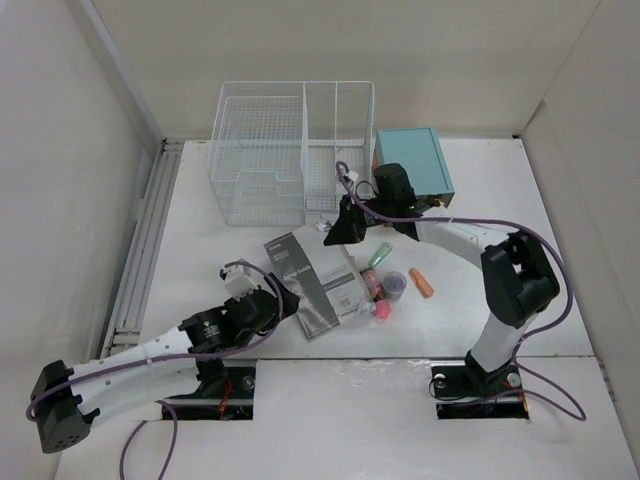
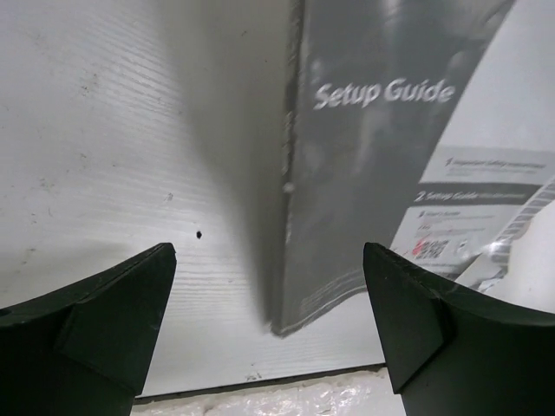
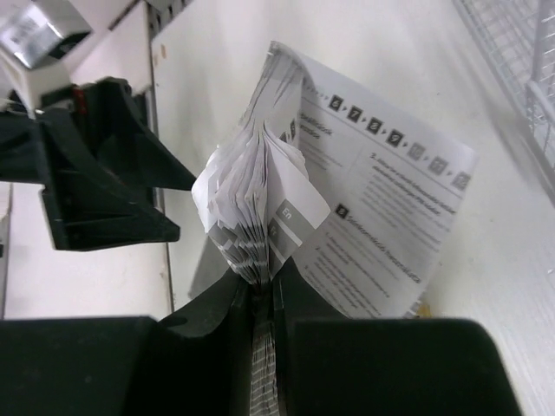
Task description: Organize the desk
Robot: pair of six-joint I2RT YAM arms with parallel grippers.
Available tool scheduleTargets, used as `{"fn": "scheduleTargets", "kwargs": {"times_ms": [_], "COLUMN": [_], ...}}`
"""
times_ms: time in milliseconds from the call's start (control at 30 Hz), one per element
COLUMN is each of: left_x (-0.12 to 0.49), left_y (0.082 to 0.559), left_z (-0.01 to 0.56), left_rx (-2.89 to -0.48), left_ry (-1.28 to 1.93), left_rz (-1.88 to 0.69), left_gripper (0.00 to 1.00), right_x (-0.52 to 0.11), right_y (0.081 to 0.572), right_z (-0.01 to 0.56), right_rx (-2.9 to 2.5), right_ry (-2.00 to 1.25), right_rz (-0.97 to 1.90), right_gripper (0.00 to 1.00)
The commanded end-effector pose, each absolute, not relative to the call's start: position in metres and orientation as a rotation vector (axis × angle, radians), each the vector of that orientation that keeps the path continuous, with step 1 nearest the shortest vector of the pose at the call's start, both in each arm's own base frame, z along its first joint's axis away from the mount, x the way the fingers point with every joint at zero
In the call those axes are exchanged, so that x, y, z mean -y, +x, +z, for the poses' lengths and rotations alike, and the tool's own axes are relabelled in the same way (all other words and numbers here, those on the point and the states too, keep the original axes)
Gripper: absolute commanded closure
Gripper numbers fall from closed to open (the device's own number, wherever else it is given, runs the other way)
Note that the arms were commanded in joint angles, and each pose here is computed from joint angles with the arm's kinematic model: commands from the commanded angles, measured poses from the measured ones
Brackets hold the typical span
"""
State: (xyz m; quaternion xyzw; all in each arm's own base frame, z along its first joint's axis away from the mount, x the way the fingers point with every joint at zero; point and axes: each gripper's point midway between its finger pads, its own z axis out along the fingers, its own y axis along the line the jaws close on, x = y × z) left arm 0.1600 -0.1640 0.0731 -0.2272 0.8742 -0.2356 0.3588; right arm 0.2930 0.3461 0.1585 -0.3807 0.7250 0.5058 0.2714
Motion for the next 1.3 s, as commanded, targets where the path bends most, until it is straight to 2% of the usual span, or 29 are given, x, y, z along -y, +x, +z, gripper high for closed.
{"fn": "scheduleTargets", "kwargs": {"times_ms": [0, 267, 633, 733, 833, 900, 933, 1033, 1167, 1200, 1267], "left_x": [0.162, 0.190, 0.188, 0.193, 0.203, 0.219, 0.221, 0.234, 0.242, 0.242, 0.243], "left_y": [0.161, 0.179, 0.189, 0.192, 0.192, 0.193, 0.190, 0.185, 0.173, 0.171, 0.165], "left_z": [0.072, 0.097, 0.082, 0.083, 0.087, 0.110, 0.111, 0.139, 0.154, 0.162, 0.165], "left_rx": [-2.257, -2.130, -2.109, -2.077, -2.042, -1.958, -1.938, -1.833, -1.781, -1.753, -1.737], "left_ry": [-0.538, -0.478, -0.465, -0.435, -0.352, -0.294, -0.264, -0.170, -0.067, -0.052, -0.011], "left_rz": [-0.570, -0.734, -0.725, -0.767, -0.826, -0.960, -0.990, -1.124, -1.208, -1.227, -1.255], "left_gripper": [0.12, 0.10, 0.07, 0.14, 0.28, 0.37, 0.47, 0.64, 0.96, 1.00, 1.00], "right_x": [-0.346, -0.347, -0.340, -0.338, -0.342, -0.343, -0.343, -0.343, -0.344, -0.344, -0.347], "right_y": [0.285, 0.260, 0.230, 0.221, 0.212, 0.207, 0.207, 0.207, 0.210, 0.210, 0.213], "right_z": [0.201, 0.190, 0.216, 0.215, 0.218, 0.218, 0.220, 0.220, 0.217, 0.217, 0.216], "right_rx": [-1.782, -1.754, -1.513, -1.472, -1.440, -1.417, -1.420, -1.415, -1.434, -1.434, -1.453], "right_ry": [-1.079, -1.165, -1.358, -1.397, -1.432, -1.451, -1.449, -1.450, -1.439, -1.439, -1.429], "right_rz": [1.488, 1.732, 1.909, 1.980, 2.007, 2.017, 2.019, 2.017, 1.990, 1.990, 1.950], "right_gripper": [1.00, 1.00, 1.00, 1.00, 1.00, 1.00, 1.00, 1.00, 1.00, 1.00, 1.00]}}
